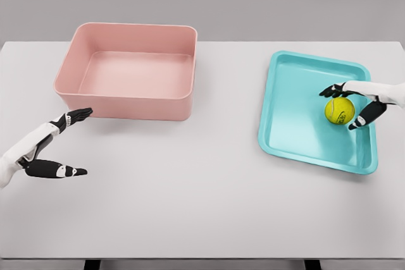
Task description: Put the tennis from the blue tray into the pink basket with both arms
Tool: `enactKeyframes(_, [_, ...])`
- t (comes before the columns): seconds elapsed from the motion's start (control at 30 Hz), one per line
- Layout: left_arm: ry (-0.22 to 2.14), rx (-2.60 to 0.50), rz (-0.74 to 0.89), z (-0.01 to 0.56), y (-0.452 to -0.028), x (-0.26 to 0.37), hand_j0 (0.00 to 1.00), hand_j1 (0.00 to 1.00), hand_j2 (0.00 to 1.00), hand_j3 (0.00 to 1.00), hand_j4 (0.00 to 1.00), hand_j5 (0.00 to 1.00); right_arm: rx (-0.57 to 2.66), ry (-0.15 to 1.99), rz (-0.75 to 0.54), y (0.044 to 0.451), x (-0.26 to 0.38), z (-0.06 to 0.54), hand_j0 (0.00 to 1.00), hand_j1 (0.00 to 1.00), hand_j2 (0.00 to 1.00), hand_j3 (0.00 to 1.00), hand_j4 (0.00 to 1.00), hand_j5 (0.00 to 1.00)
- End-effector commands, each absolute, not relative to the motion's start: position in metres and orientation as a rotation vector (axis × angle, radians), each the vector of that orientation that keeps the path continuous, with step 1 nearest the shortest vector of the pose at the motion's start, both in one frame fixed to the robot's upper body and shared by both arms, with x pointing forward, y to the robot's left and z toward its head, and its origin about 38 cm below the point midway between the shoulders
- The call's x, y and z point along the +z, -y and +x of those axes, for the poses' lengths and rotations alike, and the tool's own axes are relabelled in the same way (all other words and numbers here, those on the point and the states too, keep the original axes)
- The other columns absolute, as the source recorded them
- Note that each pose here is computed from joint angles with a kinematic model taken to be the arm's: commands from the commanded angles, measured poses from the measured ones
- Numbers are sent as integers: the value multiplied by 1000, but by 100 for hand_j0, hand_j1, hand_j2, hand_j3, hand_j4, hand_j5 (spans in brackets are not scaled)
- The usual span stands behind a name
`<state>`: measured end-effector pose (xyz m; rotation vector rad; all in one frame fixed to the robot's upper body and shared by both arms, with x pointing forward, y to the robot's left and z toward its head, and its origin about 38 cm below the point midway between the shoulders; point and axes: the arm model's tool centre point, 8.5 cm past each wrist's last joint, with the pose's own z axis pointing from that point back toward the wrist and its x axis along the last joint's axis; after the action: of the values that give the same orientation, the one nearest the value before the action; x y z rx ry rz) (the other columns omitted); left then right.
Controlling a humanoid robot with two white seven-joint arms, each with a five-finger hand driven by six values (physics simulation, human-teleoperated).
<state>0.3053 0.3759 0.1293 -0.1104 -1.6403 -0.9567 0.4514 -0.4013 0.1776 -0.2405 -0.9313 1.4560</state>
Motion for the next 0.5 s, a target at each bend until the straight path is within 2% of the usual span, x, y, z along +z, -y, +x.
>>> enactKeyframes(0.0, [1641,-953,-110,306,-376,130,100,100,100,100,100,100,1466,919,-236,399,173,450,88,88,88,88,88,88])
enactKeyframes(0.07, [1640,-956,-111,305,-376,130,100,100,100,100,100,100,1472,914,-241,400,172,450,77,77,77,77,77,77])
enactKeyframes(0.17, [1641,-955,-110,305,-376,130,100,100,100,100,100,100,1484,915,-248,400,173,450,68,68,68,68,68,68])
enactKeyframes(0.3, [1641,-956,-112,305,-376,130,100,100,100,100,100,100,1499,921,-251,399,174,450,49,49,49,49,49,49])
enactKeyframes(0.37, [1641,-955,-110,305,-376,130,100,100,100,100,100,100,1495,931,-248,399,176,450,33,33,33,33,33,33])
enactKeyframes(0.47, [1641,-953,-110,306,-376,130,100,100,100,100,100,100,1493,939,-248,399,179,451,29,29,29,29,29,29])
